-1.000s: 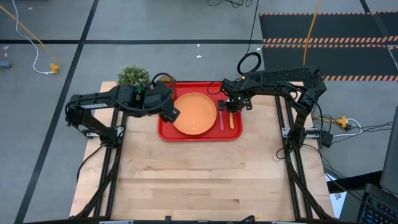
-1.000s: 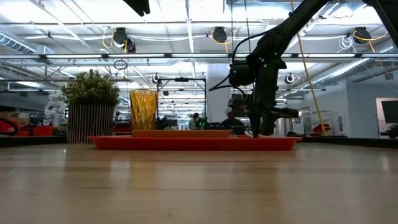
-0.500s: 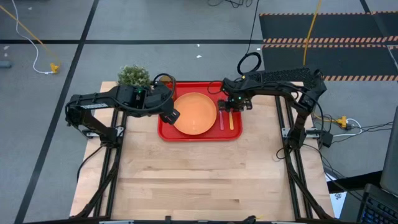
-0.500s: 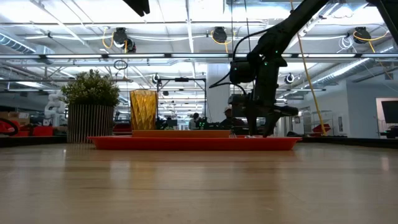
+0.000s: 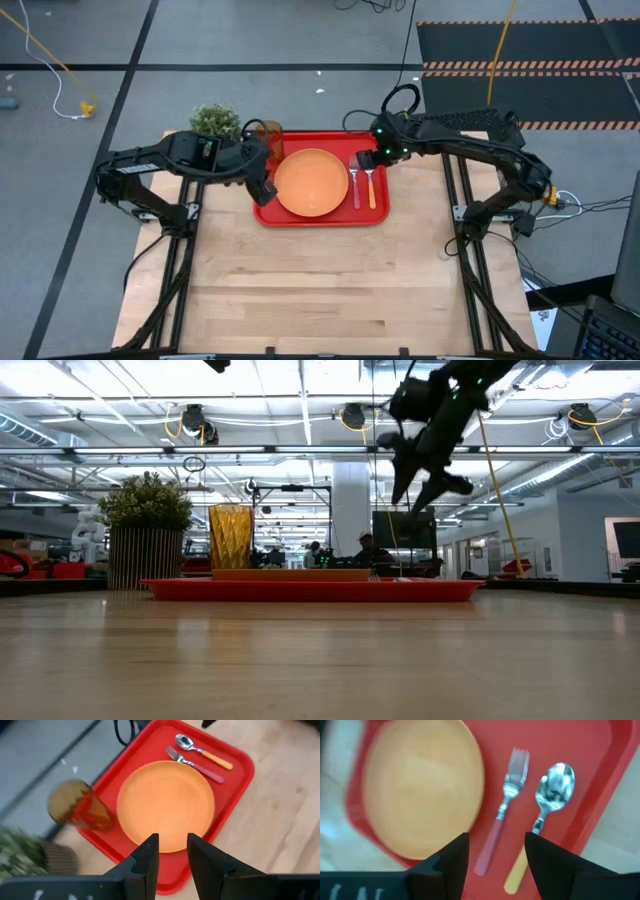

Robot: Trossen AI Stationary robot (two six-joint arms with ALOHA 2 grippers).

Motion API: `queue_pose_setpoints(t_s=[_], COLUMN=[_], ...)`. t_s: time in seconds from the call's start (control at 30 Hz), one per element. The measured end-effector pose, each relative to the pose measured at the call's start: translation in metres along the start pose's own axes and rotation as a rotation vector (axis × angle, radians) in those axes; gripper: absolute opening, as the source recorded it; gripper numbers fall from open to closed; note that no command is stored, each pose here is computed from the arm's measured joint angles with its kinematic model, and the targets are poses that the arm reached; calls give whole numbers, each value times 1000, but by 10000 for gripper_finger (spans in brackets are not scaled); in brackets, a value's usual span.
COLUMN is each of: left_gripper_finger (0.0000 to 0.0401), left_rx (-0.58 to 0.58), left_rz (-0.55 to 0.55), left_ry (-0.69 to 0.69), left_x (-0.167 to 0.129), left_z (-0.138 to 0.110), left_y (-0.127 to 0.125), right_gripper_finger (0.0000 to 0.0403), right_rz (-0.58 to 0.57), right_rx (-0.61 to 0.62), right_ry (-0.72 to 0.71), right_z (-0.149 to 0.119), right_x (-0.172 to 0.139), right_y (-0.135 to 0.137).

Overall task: Pick and place plate/cup/fork/spoon on tray
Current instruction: Return to Home Position

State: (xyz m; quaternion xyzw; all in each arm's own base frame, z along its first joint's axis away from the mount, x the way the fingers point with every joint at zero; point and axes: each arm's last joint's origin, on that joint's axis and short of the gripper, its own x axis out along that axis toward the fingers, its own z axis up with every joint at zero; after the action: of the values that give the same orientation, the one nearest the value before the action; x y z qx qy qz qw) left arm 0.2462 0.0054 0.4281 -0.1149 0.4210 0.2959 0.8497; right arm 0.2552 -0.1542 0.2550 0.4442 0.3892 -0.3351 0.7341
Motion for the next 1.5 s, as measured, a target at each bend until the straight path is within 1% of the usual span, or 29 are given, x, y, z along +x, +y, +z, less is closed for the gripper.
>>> queue_pose_setpoints(t_s=[0.13, 0.2, 0.4, 0.53, 0.67, 0.77, 0.87, 0.93, 1.03, 1.13, 1.23, 1.27, 1.37, 1.4, 1.43, 1.5], left_gripper_finger=[104, 104, 104, 103, 96, 74, 37, 11, 10, 18, 20, 20, 16, 14, 12, 6], left_rx=[212, 287, 359, 344, 337, 337, 331, 322, 312, 303, 285, 252, 81, 43, 18, 5], left_rz=[32, 54, 61, 66, 57, 60, 59, 42, 40, 41, 30, 22, -15, -24, -30, -45], left_ry=[-44, -56, -73, -78, -99, -99, -92, -79, -78, -79, -116, -136, -194, -204, -208, -214], left_x=[-8, -12, -17, -22, -28, -30, -29, -28, -27, -27, -28, -28, -29, -30, -30, -31], left_z=[-1, -2, -3, -4, -5, -4, -4, -4, -3, -3, 1, 3, 8, 9, 9, 9], left_y=[6, 9, 14, 20, 27, 32, 37, 39, 41, 42, 40, 39, 35, 35, 34, 31], right_gripper_finger=[175, 169, 143, 114, 73, 38, 8, 4, 4, 1, 1, 1, 0, 0, 0, 0], right_rz=[56, 106, 243, 306, 346, 365, 395, 424, 464, 518, 528, 525, 508, 503, 508, 535], right_rx=[-40, -69, -147, -265, -397, -483, -607, -709, -818, -853, -896, -923, -1019, -1052, -1083, -1141], right_ry=[-80, -125, -226, -293, -369, -428, -467, -490, -523, -538, -582, -601, -660, -680, -694, -716], right_z=[-8, -13, -29, -37, -44, -49, -55, -59, -65, -71, -76, -77, -81, -83, -85, -89], right_x=[-29, -43, -82, -103, -123, -137, -150, -158, -170, -180, -190, -193, -200, -203, -205, -208], right_y=[8, 14, 26, 30, 28, 25, 22, 20, 16, 12, 8, 6, 2, 1, 0, -3])
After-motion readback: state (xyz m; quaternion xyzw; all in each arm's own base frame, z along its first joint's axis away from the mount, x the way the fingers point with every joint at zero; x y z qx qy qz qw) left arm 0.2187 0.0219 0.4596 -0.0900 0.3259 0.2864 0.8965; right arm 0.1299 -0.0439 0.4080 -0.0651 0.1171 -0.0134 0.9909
